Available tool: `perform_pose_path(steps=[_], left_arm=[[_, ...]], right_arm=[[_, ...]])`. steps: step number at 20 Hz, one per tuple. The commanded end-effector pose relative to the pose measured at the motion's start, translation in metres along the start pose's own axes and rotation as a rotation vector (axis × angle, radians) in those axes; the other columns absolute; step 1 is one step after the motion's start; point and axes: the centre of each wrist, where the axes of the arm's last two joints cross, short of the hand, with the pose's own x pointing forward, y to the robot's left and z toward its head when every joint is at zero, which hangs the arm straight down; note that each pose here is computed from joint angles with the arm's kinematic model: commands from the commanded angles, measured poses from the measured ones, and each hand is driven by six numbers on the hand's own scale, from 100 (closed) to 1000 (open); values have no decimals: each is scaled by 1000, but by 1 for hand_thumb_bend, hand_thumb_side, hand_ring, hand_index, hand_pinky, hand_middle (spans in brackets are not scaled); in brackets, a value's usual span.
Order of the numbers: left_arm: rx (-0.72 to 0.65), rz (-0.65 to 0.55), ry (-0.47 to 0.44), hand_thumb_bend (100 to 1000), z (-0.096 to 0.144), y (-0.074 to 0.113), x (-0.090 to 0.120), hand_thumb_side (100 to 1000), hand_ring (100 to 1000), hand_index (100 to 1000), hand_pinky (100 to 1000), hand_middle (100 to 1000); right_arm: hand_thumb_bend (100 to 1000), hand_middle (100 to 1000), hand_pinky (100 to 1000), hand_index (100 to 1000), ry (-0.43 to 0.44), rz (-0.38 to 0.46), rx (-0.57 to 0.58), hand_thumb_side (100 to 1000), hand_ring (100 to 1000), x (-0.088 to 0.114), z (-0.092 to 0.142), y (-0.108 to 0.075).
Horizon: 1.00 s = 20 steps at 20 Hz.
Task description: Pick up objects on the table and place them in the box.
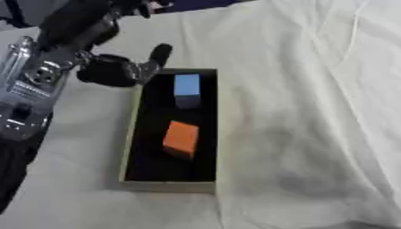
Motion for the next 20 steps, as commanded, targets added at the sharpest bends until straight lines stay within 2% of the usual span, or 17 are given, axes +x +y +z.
perform_pose_path(steps=[1,3,4,5,8,13,16,20], left_arm=[[112,92,1,100,5,29,8,510,728,896,558,726],[153,136,10,100,12,37,12,514,720,892,554,716],[172,155,15,100,15,40,13,672,717,891,551,719],[202,176,26,100,21,42,14,528,713,889,548,708],[321,246,78,100,40,44,14,578,700,885,541,693],[546,404,175,106,68,36,14,669,697,894,546,687],[656,466,199,135,76,33,16,666,703,895,559,691],[778,512,180,172,81,33,15,640,714,895,584,699]], right_arm=[[100,579,876,862,-20,16,-1,661,914,3,-4,-7],[100,581,875,862,-25,17,-6,661,913,3,-5,-8],[100,582,875,862,-27,18,-8,700,912,3,-5,-9],[100,583,874,861,-31,18,-11,661,912,3,-5,-9],[100,586,873,861,-42,22,-25,661,909,3,-6,-12],[100,589,873,860,-53,29,-45,662,908,3,-7,-15],[100,591,872,859,-60,27,-51,663,907,3,-8,-16],[100,592,872,859,-64,23,-58,664,906,3,-9,-17]])
